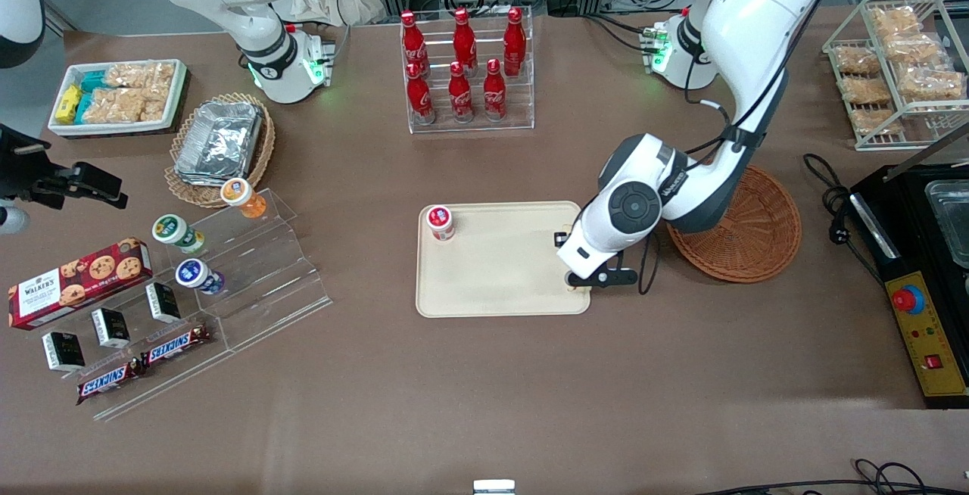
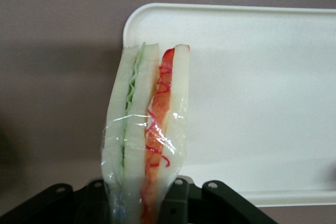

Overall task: Place sandwich from basket to tray
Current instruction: 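Carry the sandwich over to the cream tray with the left gripper, then lower the sandwich onto the tray and open the left gripper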

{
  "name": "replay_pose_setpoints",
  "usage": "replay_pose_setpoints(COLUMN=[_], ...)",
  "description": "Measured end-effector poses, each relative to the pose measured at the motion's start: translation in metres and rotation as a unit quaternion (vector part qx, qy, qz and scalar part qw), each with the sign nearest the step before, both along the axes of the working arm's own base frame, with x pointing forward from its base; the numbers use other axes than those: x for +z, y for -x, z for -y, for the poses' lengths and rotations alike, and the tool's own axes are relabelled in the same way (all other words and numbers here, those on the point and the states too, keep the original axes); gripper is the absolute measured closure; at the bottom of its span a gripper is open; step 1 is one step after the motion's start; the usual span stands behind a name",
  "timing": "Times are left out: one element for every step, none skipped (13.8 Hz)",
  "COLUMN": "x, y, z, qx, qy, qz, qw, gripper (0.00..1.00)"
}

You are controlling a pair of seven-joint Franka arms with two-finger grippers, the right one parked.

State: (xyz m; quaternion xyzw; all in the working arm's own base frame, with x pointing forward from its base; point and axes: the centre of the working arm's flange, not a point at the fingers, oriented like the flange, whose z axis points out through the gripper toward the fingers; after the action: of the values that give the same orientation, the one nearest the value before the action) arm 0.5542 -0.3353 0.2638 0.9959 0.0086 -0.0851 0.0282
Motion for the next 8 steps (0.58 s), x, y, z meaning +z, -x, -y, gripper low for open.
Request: replay_pose_setpoints(x=[-0.010,-0.021,-0.032,-0.041,-0.048,-0.052,-0.053,-0.052], y=[0.001,0.002,0.003,0.003,0.002,0.002,0.001,0.001], z=[0.003,0.005,0.007,0.007,0.008,0.008,0.008,0.008], qx=[-0.011,-0.019,-0.025,-0.027,-0.027,-0.026,-0.026,-0.026], qy=[-0.005,-0.010,-0.011,-0.010,-0.008,-0.007,-0.007,-0.007], qz=[0.004,0.006,0.008,0.008,0.008,0.007,0.006,0.007], qw=[0.9999,0.9997,0.9996,0.9996,0.9996,0.9996,0.9996,0.9996], gripper=[0.69,0.68,0.68,0.67,0.67,0.64,0.64,0.58])
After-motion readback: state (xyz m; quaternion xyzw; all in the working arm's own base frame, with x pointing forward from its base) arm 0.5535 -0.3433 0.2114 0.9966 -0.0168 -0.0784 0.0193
